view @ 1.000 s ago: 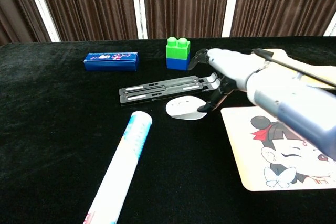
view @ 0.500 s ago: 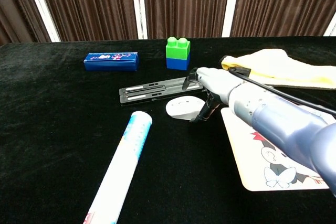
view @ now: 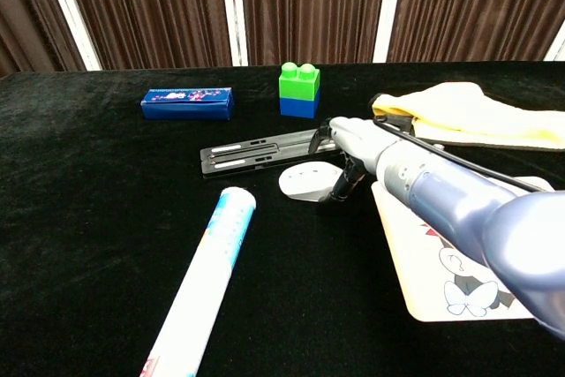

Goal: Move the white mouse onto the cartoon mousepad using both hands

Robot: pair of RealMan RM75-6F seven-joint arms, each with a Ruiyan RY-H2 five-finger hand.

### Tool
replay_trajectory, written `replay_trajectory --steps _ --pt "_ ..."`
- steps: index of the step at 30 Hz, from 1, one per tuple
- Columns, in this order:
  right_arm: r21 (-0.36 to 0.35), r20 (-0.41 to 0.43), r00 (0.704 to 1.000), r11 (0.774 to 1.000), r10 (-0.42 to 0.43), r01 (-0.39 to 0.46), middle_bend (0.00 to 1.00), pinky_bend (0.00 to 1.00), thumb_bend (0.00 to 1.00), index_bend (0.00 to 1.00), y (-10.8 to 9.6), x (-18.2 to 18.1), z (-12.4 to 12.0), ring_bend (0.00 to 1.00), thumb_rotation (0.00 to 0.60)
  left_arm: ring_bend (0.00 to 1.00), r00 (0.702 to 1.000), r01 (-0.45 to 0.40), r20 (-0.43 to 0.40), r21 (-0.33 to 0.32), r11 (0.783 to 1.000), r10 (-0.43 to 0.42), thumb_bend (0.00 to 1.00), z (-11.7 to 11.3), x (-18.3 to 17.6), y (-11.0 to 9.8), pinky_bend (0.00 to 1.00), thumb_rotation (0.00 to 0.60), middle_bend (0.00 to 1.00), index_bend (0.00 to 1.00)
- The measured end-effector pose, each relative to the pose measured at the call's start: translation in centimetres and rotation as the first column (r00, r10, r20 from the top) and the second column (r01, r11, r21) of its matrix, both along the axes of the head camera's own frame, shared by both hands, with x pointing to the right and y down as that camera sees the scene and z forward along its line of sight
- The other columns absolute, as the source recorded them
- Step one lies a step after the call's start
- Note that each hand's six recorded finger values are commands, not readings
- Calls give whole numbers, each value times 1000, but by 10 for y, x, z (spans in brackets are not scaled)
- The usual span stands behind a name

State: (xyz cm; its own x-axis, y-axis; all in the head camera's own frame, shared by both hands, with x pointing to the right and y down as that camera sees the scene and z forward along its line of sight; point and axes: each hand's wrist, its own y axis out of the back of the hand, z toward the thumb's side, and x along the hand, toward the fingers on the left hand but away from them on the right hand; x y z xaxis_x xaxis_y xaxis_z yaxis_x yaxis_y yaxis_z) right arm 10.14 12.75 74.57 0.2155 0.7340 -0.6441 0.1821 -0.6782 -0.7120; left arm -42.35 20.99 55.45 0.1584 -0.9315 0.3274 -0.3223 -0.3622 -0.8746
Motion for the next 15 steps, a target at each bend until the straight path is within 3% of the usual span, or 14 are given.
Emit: replay_trajectory --steps 9,13,15 --pt "-27 -22 1000 1000 6 -6 13 0 267 278 4 4 10 0 600 0 1000 0 -14 1 1000 0 170 0 0 -1 0 600 0 0" --pt "-29 -16 1000 1000 9 -10 125 2 289 404 5 3 11 0 600 0 1000 -2 -17 0 1000 2 171 0 1 -1 0 600 0 0" --pt "-22 -6 1000 1000 15 -15 188 51 294 453 5 2 10 1 600 0 1000 -2 -20 2 1000 2 172 0 1 -1 0 600 0 0"
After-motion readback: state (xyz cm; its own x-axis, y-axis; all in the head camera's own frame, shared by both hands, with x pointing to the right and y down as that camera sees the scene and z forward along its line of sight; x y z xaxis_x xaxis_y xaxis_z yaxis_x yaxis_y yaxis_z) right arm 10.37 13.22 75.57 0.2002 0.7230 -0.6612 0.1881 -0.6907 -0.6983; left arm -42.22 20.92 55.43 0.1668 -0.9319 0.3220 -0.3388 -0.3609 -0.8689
